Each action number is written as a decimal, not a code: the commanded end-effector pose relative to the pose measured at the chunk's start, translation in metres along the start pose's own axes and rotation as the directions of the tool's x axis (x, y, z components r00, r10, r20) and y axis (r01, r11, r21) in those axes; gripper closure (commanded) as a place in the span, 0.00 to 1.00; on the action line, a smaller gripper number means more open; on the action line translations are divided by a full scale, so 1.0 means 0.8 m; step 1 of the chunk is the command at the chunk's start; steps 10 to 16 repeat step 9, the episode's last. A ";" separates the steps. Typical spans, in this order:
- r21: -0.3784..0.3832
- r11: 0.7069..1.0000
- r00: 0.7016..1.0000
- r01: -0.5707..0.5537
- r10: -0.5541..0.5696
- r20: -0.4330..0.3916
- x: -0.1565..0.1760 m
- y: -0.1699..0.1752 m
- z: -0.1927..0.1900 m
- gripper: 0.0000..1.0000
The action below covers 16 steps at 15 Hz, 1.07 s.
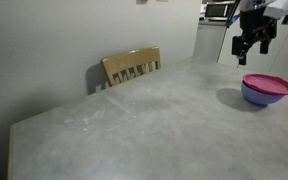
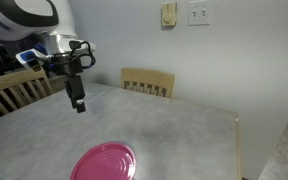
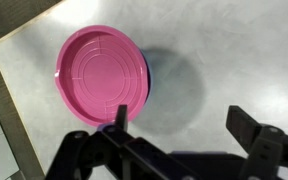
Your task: Put the pink plate on the bowl
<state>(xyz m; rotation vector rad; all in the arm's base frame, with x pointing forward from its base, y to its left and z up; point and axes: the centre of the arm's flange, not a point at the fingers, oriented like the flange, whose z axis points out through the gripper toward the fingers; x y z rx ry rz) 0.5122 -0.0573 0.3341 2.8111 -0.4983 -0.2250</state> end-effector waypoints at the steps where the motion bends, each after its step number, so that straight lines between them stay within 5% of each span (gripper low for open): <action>1: 0.034 0.999 1.000 -0.013 0.014 -0.007 -0.018 0.003 -0.027 0.00; 16: 0.064 0.998 0.999 -0.022 0.023 -0.026 -0.012 -0.002 -0.039 0.00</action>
